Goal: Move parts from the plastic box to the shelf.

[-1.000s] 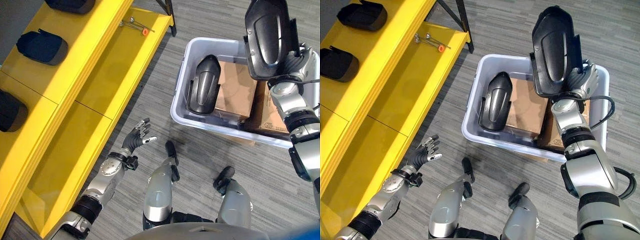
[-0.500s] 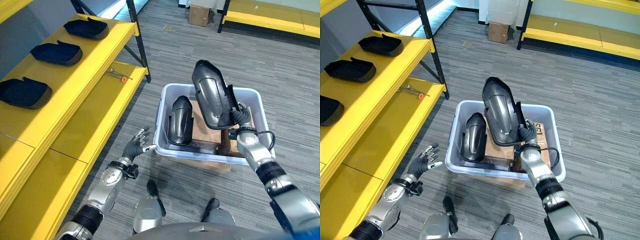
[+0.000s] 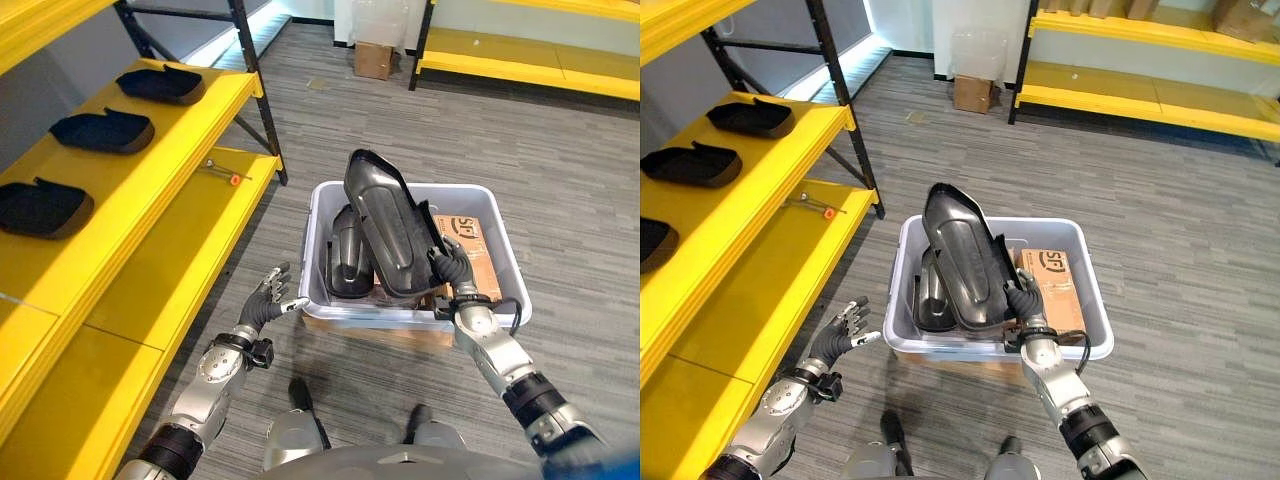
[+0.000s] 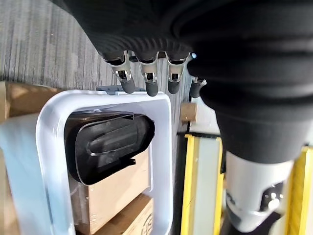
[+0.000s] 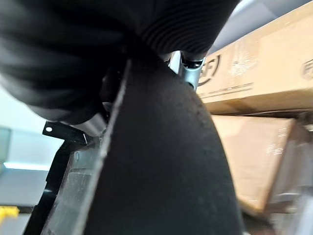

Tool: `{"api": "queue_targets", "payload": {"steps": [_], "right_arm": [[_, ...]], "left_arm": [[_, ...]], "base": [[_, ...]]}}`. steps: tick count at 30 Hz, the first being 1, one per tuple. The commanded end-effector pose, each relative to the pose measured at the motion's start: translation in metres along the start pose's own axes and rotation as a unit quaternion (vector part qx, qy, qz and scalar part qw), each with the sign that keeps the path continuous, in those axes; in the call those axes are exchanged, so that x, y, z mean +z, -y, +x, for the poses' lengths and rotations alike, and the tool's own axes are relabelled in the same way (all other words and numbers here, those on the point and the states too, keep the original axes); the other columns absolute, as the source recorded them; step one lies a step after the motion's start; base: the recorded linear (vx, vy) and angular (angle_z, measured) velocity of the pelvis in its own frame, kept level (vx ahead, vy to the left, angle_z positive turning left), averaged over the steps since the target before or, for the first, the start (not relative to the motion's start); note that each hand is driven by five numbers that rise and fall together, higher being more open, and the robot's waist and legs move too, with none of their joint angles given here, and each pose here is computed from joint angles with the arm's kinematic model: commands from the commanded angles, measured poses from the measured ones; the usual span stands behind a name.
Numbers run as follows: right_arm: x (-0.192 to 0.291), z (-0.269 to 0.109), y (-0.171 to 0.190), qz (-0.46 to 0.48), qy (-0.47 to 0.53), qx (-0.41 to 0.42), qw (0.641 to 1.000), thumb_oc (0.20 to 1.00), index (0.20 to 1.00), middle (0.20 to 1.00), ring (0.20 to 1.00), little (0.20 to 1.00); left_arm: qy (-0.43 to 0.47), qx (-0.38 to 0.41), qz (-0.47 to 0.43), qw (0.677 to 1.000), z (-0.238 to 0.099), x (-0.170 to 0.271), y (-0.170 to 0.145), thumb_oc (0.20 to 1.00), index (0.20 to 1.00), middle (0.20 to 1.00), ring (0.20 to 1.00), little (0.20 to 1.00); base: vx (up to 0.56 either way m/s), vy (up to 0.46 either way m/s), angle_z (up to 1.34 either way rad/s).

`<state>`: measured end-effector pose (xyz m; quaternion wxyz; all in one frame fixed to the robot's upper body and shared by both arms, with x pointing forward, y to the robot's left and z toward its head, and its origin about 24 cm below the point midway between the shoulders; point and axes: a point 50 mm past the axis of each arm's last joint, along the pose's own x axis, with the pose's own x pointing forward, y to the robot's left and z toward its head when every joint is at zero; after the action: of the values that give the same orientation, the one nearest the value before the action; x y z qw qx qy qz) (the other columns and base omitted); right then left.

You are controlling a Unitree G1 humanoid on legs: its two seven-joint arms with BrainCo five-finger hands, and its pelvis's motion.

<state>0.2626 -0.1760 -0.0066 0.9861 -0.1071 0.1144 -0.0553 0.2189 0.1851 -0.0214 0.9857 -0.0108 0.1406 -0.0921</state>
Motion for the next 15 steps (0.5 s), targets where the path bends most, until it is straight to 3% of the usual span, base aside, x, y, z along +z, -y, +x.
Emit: {"api": "queue_targets", "payload": {"steps": [1, 7, 15], "right_arm": [[0.052, 0.009, 0.003, 0.05, 0.125, 0.009, 0.991, 0.2, 0.2, 0.2, 0.2, 0.2], [0.062, 0.009, -0.009, 0.04, 0.143, 0.048, 0.988, 0.2, 0.2, 0.2, 0.2, 0.2], [0.063, 0.006, -0.022, 0.051, 0.144, 0.049, 0.987, 0.2, 0.2, 0.2, 0.2, 0.2]], "left_arm": [[0.041, -0.028, 0.014, 0.999, 0.011, 0.022, 0.009, 1.0, 1.0, 1.0, 1.0, 1.0], [0.03, -0.032, 0.007, 0.999, 0.009, 0.018, 0.01, 1.0, 1.0, 1.0, 1.0, 1.0], [0.042, -0.065, 0.018, 0.997, 0.009, 0.018, 0.018, 1.0, 1.0, 1.0, 1.0, 1.0]], "base": [[-0.16, -0.222, 0.41], [-0.11, -0.1, 0.16], [-0.07, 0.06, 0.83]]}}
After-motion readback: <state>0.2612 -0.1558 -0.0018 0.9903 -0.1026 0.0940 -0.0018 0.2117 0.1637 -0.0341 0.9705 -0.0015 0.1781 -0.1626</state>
